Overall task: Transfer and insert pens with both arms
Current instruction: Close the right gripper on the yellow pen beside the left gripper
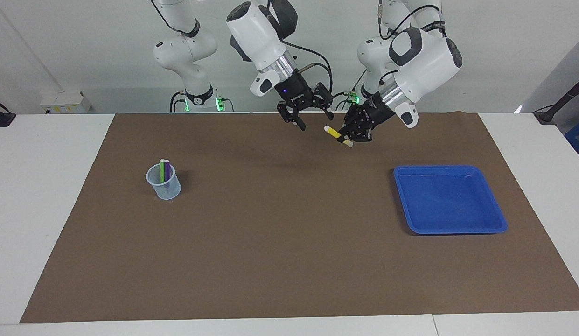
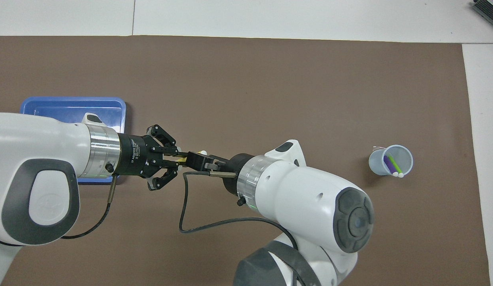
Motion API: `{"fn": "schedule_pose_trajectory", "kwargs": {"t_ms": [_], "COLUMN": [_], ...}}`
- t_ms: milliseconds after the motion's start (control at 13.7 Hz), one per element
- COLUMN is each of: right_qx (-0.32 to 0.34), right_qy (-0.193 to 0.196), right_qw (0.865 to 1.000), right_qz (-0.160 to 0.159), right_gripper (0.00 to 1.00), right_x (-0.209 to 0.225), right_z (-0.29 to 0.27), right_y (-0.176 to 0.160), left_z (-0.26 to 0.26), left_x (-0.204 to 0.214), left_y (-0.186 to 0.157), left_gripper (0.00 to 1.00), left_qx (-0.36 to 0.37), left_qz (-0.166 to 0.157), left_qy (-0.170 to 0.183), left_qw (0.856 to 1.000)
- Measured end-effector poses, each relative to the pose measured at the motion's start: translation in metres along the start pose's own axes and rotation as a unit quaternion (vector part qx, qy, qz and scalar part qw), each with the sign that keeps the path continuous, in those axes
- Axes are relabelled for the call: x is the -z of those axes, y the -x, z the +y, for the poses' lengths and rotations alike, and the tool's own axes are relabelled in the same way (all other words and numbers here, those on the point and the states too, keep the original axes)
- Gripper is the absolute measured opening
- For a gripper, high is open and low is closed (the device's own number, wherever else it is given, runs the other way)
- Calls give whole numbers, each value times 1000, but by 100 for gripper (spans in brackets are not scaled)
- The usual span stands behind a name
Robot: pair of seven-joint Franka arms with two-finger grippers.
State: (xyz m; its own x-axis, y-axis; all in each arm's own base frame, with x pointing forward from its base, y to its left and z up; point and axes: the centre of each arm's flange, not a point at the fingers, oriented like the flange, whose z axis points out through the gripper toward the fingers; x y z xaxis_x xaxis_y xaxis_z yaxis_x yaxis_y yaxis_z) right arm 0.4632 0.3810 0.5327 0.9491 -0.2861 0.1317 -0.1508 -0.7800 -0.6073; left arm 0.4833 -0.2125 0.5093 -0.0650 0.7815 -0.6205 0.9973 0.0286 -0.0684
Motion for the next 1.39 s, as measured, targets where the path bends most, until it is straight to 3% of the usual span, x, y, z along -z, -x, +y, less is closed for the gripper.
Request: {"fn": "schedule_pose_trajectory", "kwargs": {"t_ms": [512, 805, 951, 1390], "right_qx": [16, 19, 19, 19], "right_qy": [-12, -8, -8, -8], "right_qw": [1000, 1000, 1000, 1000], "right_qz": [10, 7, 7, 6], "right_gripper": [100, 89, 70, 70], "right_x": [1, -4, -4, -4], "right_z": [-11, -9, -9, -9], "right_y": [-9, -10, -10, -9], "left_z": [-9, -11, -10, -10], "left_x": [-11, -10, -9, -8], "left_y": [-2, -1, -2, -2], "left_gripper": [17, 17, 17, 17], "left_qx": [17, 20, 24, 29], "left_qz": [-20, -27, -33, -43], "left_qy": [-17, -22, -23, -26], "left_qw": [1000, 999, 999, 998]}}
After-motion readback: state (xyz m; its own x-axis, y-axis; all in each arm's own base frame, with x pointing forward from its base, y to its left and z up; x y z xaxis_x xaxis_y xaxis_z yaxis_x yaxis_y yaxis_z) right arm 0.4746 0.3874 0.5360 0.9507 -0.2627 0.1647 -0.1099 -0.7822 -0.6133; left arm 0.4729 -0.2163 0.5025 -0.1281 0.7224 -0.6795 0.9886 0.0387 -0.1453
